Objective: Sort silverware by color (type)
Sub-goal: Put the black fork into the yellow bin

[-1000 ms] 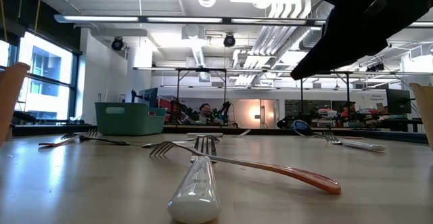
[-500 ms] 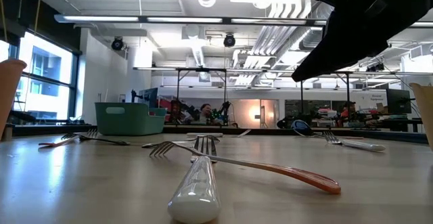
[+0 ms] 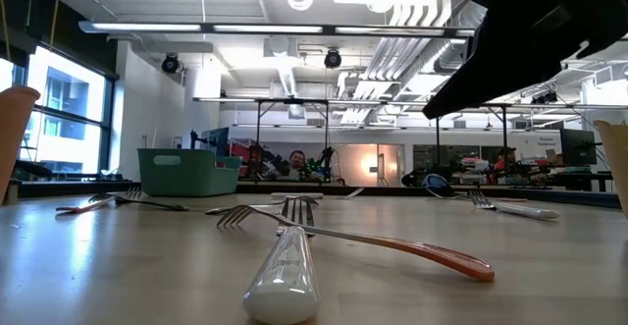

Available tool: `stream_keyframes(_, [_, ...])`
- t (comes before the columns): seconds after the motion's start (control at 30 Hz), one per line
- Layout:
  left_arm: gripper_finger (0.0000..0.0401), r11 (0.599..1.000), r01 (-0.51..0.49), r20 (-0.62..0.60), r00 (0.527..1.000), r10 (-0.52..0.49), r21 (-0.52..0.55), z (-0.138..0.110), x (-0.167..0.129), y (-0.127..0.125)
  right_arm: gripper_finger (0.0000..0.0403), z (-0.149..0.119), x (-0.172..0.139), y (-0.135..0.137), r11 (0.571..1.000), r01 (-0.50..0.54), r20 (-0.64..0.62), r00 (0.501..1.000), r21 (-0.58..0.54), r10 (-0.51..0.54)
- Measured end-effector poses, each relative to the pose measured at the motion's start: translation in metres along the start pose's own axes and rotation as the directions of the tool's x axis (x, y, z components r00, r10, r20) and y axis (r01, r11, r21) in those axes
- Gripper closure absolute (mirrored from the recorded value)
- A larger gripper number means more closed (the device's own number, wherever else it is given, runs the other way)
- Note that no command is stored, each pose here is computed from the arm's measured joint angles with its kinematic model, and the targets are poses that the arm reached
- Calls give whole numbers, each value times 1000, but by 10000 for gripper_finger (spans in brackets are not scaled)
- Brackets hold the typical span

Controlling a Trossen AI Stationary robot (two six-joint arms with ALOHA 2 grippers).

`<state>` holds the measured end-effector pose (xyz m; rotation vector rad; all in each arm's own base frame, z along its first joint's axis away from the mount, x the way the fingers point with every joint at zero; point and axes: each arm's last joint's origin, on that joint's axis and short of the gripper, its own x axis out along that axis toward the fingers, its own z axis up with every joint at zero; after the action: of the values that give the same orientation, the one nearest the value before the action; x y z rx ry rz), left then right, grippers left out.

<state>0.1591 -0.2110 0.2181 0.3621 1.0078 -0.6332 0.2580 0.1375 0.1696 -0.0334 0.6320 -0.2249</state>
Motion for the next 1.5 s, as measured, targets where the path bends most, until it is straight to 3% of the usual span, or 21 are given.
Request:
stream_keyframes(0.17, [395,996,-67,14,998,67,-53,2,1,5,403,2,4,-5,1000,12,-6,1000,-10,-13])
stream_keyframes(0.3, [398,973,-212,31,976,216,-87,8,15,21,403,4,7,-10,1000,25,-10,1000,-7,-25])
stream_keyframes(0.53, [401,960,-280,177,945,276,-1,29,27,46,403,6,11,-15,1000,30,-19,999,8,-30])
stream_keyframes(0.87, [401,956,-294,32,955,294,17,19,40,78,403,6,11,-16,998,31,-19,999,52,-31])
stream_keyframes(1.5, [401,909,-408,-211,899,384,-85,-6,35,80,403,5,11,-15,999,20,-30,999,27,-19])
